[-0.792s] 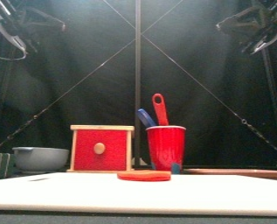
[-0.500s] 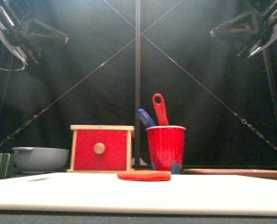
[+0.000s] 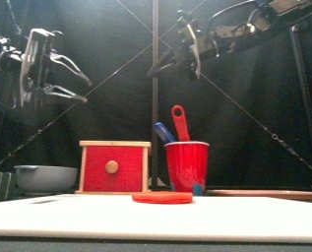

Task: Get the cutter from the drawer then cut the dough then place the extra dough in the bowl
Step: Open the drawer

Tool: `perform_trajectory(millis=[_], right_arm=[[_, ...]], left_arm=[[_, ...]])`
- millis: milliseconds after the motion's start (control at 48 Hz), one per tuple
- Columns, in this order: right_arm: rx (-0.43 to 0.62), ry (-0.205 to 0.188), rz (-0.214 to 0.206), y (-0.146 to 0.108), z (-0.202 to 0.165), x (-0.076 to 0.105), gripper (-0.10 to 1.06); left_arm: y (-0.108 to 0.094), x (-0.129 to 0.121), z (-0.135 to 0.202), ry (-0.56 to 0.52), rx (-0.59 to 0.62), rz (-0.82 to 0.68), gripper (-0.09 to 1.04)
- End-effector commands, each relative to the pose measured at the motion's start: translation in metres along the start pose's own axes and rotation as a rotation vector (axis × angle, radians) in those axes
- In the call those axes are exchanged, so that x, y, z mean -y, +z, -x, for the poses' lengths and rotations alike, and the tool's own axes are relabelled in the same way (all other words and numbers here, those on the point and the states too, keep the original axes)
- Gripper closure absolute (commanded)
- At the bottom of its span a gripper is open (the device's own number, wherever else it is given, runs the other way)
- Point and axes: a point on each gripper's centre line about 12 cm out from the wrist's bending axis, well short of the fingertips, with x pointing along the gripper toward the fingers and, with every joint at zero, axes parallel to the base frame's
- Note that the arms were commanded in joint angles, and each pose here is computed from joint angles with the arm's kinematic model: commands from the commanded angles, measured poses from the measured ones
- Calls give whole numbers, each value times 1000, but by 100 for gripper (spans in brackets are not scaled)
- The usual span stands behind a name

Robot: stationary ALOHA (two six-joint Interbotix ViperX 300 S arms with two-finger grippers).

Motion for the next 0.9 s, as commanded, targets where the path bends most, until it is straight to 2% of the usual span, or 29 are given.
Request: perform_trajectory(millis=[21, 125, 188, 292, 458, 646, 896], right_arm=[[-34, -18, -15, 23, -13, 10, 94], [-147, -24, 0, 18, -40, 13, 94], [-233, -31, 20, 11, -57, 17, 94], [-318, -53, 59, -1, -74, 25, 94], [-378, -62, 72, -13, -81, 28, 94], [-441, -65, 69, -29, -89, 30, 94], [-445, -65, 69, -29, -89, 30, 94]], left_arm=[[3, 0, -19, 72, 19, 84, 17], [2, -11, -38, 168, 23, 147, 17], [1, -15, -49, 211, 23, 171, 17], [-4, -16, -65, 255, 4, 205, 17], [-15, -18, -83, 297, -46, 235, 17], [-15, -23, -95, 333, -39, 266, 17], [-15, -25, -98, 348, -38, 280, 21]])
